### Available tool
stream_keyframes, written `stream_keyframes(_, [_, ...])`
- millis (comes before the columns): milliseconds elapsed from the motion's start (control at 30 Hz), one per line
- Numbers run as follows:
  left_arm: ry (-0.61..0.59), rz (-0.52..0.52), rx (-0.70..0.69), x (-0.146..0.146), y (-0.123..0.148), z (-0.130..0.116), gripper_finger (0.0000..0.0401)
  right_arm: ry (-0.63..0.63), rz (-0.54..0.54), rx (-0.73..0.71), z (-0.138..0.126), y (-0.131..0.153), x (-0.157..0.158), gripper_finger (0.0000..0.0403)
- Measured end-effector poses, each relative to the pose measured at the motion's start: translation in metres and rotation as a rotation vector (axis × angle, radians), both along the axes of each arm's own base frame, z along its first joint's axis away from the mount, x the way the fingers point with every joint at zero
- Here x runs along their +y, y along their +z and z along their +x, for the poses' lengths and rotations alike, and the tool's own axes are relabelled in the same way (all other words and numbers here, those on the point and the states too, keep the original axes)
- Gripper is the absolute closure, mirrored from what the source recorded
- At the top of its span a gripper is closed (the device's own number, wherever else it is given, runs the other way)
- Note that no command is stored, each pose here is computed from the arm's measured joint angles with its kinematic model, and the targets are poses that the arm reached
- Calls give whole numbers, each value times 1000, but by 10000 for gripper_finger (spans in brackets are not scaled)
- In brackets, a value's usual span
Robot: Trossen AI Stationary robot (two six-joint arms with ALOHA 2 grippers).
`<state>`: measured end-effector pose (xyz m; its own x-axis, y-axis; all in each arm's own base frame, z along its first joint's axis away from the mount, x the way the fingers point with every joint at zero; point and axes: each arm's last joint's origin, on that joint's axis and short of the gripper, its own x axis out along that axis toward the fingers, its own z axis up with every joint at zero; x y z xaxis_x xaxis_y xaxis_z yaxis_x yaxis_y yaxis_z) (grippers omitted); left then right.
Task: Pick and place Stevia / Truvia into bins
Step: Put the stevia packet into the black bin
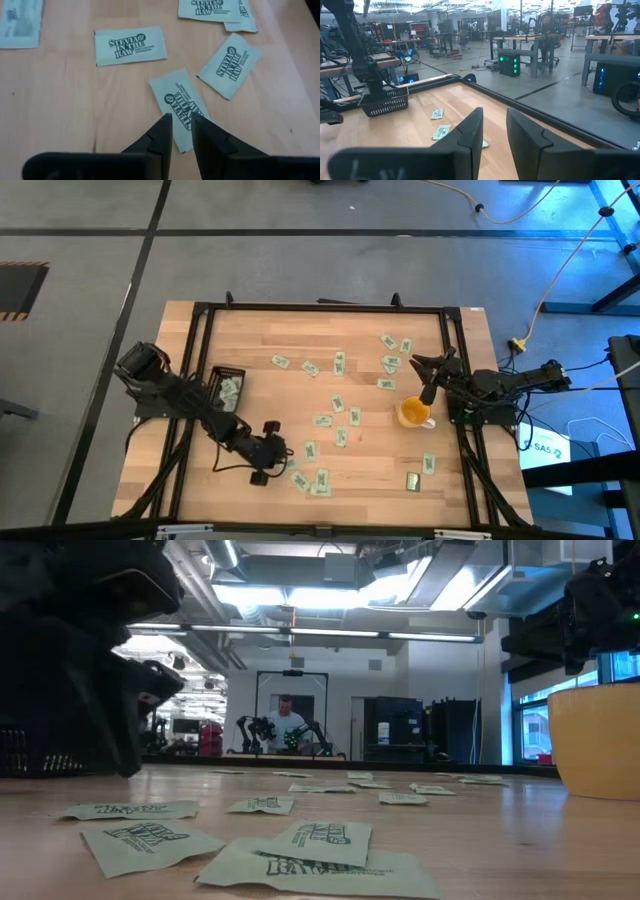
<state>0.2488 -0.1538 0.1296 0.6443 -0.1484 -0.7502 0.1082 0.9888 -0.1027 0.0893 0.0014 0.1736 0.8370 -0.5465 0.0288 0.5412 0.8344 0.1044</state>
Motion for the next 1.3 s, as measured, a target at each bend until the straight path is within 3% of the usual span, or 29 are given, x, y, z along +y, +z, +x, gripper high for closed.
stream_keyframes(400, [-5,54,-62,-9,2,-3,336,0,1,-1,0,0,0,313])
stream_keyframes(700, [-22,48,-14,-16,-24,6,335,0,1,0,0,0,0,313])
stream_keyframes(1067, [1,44,14,-21,-34,13,380,0,1,0,0,0,0,313])
stream_keyframes(1300, [-1,31,-1,-17,-20,10,395,0,-1,0,0,0,0,313])
